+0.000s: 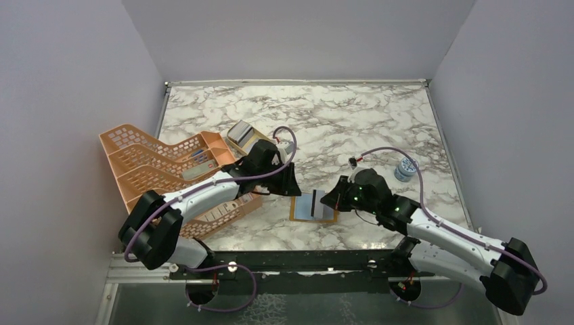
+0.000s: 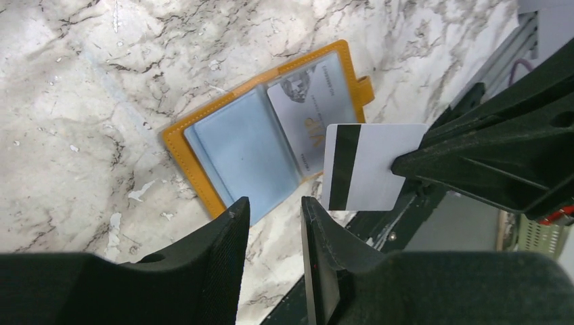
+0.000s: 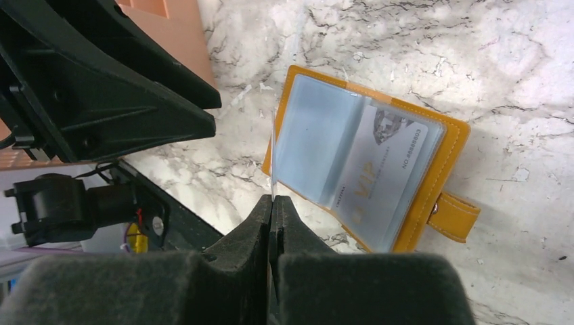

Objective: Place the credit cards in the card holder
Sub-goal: Insert the credit card into the card holder.

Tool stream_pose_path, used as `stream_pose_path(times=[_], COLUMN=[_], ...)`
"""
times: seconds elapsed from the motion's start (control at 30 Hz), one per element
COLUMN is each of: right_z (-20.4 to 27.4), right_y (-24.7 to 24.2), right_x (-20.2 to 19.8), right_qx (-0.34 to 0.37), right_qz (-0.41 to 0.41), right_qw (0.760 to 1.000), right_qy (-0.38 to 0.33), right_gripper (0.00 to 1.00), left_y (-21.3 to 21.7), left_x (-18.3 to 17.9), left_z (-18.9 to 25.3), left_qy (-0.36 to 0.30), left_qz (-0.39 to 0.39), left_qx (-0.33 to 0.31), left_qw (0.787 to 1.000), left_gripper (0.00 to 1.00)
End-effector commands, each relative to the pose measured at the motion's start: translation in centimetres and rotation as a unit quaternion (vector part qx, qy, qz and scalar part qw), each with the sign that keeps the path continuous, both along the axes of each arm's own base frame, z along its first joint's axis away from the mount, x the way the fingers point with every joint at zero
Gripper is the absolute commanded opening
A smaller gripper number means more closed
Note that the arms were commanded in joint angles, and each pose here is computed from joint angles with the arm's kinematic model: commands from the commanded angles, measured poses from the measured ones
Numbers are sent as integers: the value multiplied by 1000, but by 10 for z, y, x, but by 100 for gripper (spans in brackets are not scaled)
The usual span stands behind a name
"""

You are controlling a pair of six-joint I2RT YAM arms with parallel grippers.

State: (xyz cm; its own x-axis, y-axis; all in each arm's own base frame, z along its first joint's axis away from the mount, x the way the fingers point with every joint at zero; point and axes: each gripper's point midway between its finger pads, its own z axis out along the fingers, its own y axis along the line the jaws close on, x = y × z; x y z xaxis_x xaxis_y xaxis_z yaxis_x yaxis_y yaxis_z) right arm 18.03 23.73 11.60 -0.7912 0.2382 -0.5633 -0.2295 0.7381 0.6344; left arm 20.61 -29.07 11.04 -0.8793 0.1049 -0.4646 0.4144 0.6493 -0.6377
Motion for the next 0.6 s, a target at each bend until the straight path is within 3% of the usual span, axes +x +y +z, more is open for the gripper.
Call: stream_pose_path(times=[0.0,0.23,0.57], right_z=[2,-6,-18], right_y=[4,6,11], right_x=[6,14,21], right_qx=[-24,-38,-26], right_qz=[15,31,73], right_qw=[1000,999,996], right_qy=[-7,6,46], right_gripper=[1,1,1], left_y=[0,8,6], left_x=[16,16,7], left_z=[-11,-34,-53], left_qy=[-37,-29,-15], left_qz=[3,4,-6], left_qx=[49,87,83], left_qw=[998,996,996], left_gripper=[35,36,35])
